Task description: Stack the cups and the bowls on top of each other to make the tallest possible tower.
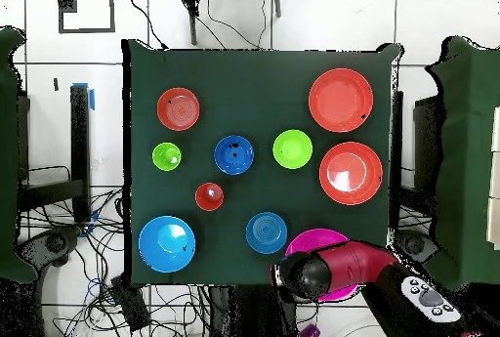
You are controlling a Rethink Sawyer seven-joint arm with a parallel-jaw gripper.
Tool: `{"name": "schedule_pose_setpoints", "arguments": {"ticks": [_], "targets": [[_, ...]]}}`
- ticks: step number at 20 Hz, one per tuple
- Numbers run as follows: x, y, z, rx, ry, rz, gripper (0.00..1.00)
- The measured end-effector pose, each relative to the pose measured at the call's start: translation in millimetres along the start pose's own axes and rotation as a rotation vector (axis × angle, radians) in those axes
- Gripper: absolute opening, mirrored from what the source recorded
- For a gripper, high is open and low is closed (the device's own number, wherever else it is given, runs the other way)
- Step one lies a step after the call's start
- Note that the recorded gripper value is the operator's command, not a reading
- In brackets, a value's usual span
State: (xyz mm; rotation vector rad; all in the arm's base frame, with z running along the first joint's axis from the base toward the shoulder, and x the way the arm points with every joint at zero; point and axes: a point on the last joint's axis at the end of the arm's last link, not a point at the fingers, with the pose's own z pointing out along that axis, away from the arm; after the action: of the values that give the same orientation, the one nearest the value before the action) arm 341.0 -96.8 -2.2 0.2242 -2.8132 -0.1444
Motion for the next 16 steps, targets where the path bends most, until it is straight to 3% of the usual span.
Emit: {"name": "schedule_pose_setpoints", "arguments": {"ticks": [4,5,9,10,16], "targets": [[-6.0,-5,-16,0.022,-0.024,0.021,0.00],[-11.9,-7,-30,0.031,-0.045,0.046,0.00],[-22.9,-9,-55,0.043,-0.078,0.089,0.00],[-30.9,-8,-71,0.053,-0.097,0.115,0.00],[-52.2,4,-112,0.087,-0.135,0.143,0.00]]}}
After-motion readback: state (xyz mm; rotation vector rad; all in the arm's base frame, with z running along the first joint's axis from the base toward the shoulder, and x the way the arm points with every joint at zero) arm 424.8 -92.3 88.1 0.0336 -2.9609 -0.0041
